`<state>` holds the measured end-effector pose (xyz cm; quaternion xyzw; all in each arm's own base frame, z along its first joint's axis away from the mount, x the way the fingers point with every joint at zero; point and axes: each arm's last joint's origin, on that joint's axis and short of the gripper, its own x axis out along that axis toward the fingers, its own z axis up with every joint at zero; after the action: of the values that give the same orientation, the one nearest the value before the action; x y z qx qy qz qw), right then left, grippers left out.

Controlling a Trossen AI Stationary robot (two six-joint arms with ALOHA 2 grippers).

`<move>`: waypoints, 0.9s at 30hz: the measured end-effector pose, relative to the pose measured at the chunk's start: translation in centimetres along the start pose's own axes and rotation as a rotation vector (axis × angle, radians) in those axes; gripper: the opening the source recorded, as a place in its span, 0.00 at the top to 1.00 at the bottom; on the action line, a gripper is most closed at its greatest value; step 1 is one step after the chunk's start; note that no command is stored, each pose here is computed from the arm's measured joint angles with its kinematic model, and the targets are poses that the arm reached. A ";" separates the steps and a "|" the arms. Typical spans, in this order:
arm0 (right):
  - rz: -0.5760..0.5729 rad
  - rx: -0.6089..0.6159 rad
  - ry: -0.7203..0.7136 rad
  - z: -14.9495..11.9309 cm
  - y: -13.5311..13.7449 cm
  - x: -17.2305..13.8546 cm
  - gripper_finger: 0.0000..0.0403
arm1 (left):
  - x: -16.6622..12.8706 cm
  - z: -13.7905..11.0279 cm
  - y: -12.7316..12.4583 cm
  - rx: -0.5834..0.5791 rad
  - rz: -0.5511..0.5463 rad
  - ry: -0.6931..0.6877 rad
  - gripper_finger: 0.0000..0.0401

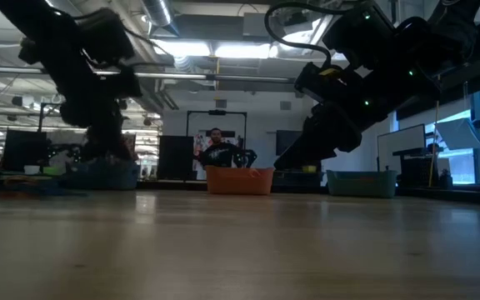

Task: Sort rubber bands into baskets
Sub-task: Put the blue rubber band into the blue bin

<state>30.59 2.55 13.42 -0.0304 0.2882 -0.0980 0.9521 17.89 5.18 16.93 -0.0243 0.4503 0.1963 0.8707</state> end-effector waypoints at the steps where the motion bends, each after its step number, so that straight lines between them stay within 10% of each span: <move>1: 0.000 0.000 0.000 0.0 0.0 0.0 0.65 | -0.3 0.1 0.1 0.000 0.010 -0.017 0.98; 14: 0.000 0.000 0.000 0.0 0.0 0.0 0.65 | -5.1 2.1 1.7 -0.008 0.126 -0.414 0.96; 27: 0.000 0.000 0.000 0.0 0.0 0.0 0.65 | -6.4 2.4 5.5 -0.070 0.548 -0.451 0.97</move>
<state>30.59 2.55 13.42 -0.0304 0.2882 -0.0980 0.9521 14.42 8.70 24.17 0.1116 0.2296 0.4385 0.8617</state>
